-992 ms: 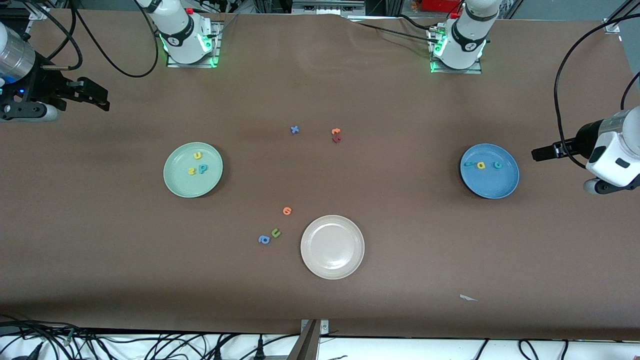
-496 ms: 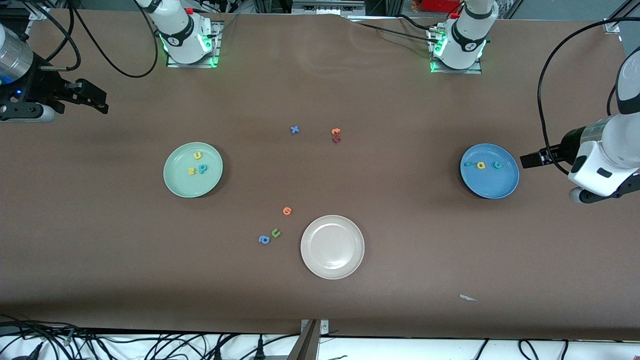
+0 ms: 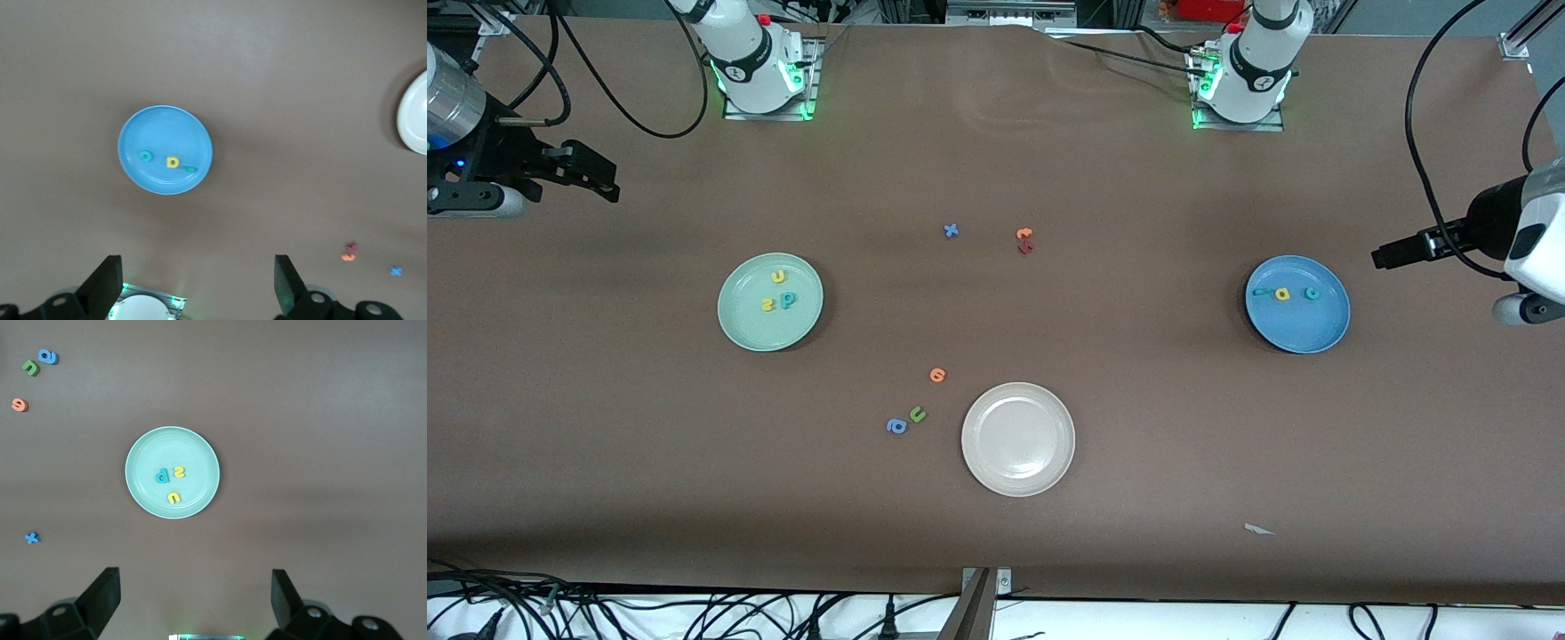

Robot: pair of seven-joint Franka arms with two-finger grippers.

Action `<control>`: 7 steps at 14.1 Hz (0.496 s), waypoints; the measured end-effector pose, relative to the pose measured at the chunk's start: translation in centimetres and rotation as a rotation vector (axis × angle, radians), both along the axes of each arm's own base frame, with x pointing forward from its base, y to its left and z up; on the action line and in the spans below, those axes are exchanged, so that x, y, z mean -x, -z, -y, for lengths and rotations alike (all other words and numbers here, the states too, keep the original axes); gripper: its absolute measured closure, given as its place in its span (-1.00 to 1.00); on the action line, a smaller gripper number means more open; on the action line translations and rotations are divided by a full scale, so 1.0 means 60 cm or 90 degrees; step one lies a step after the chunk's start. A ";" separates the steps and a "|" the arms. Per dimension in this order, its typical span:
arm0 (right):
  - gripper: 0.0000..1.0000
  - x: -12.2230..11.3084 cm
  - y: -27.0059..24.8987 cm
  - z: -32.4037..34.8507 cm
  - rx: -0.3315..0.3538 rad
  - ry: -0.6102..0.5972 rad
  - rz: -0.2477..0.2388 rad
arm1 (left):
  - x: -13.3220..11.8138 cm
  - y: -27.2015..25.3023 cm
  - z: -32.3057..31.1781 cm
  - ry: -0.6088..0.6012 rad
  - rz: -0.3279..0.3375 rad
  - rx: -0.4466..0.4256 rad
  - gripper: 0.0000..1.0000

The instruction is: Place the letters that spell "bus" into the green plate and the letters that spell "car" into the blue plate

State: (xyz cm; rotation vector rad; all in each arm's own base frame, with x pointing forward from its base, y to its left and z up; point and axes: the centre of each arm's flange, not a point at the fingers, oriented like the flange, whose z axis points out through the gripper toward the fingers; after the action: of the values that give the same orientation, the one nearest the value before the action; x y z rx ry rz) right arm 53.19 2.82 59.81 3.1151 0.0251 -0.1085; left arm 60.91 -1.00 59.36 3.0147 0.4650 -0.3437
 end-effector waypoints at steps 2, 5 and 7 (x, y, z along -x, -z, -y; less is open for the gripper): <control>-1.00 0.000 0.000 0.000 0.000 0.000 0.000 | 0.010 -0.003 -0.012 -0.005 0.042 0.008 -1.00; -1.00 0.000 0.000 0.000 0.000 0.000 0.000 | 0.037 0.003 -0.016 -0.005 0.066 0.014 -1.00; -1.00 0.000 0.000 0.000 0.000 0.000 0.000 | 0.045 0.003 -0.016 0.021 0.071 0.019 -0.99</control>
State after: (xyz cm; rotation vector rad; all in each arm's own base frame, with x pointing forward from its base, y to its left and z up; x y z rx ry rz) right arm 53.19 2.82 59.81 3.1151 0.0252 -0.1087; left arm 58.20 -0.05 59.18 2.9964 0.3970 -0.1811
